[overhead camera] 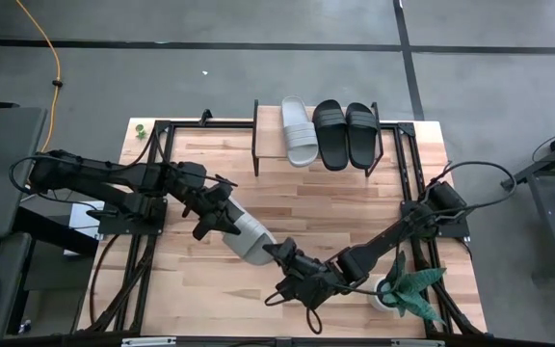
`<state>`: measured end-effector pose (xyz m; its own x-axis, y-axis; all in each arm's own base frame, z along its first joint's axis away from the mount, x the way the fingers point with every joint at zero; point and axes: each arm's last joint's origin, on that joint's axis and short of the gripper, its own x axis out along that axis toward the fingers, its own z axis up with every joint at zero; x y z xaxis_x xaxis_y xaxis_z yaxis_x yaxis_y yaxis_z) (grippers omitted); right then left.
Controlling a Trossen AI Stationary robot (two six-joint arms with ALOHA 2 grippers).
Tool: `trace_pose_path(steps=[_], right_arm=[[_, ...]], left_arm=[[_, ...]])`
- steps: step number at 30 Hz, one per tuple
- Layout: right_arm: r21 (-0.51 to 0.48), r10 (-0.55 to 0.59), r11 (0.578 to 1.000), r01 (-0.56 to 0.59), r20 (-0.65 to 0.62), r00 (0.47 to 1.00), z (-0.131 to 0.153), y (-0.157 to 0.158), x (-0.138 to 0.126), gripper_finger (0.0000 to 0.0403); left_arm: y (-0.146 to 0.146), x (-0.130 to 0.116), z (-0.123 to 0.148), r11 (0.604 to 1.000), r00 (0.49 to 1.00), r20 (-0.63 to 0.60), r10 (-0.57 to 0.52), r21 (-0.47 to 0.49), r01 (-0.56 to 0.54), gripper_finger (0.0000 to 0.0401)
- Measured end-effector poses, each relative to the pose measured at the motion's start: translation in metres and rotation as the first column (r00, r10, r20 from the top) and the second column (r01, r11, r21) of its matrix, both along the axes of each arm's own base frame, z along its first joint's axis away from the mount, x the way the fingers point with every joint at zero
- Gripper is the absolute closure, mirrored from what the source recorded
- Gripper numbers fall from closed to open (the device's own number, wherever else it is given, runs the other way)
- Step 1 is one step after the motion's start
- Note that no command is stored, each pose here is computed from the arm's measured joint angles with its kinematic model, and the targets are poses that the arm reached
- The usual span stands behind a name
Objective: Pick and place slides into the shelf
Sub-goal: Put the gray slipper on the shelf
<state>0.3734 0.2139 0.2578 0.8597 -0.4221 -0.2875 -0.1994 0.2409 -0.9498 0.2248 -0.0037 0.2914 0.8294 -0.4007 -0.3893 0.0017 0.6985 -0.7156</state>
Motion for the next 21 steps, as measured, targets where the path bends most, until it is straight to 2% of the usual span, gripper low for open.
trace_pose_path(steps=[6,7,11,16,21], right_arm=[[0.026,0.017,1.0,-0.017,-0.002,1.0,-0.0006,0.0008,-0.0001,0.0377],[0.027,0.017,0.999,-0.017,-0.002,1.0,-0.0006,0.0008,-0.0001,0.0386],[0.048,0.01,0.999,-0.011,0.01,1.0,-0.0004,0.0009,0.0,0.0379],[0.053,0.005,0.999,-0.006,0.013,1.0,-0.0004,0.0008,0.0,0.0395],[0.05,-0.002,0.999,0.001,0.017,1.0,-0.0003,0.0014,-0.0006,0.0398]], left_arm=[[0.0,0.0001,0.0001,1.0,1.0,0.001,0.001,0.001,-0.001,0.0396],[0.0,0.0001,0.0001,1.0,1.0,0.002,0.001,0.001,-0.001,0.0396],[0.0001,0.0001,0.0001,1.0,1.0,0.006,-0.002,0.011,0.002,0.0396],[0.0003,0.0,-0.0003,0.998,1.0,0.02,-0.013,0.054,0.012,0.0395],[0.0006,0.0001,-0.0002,0.993,0.998,0.047,-0.035,0.118,0.029,0.0367]])
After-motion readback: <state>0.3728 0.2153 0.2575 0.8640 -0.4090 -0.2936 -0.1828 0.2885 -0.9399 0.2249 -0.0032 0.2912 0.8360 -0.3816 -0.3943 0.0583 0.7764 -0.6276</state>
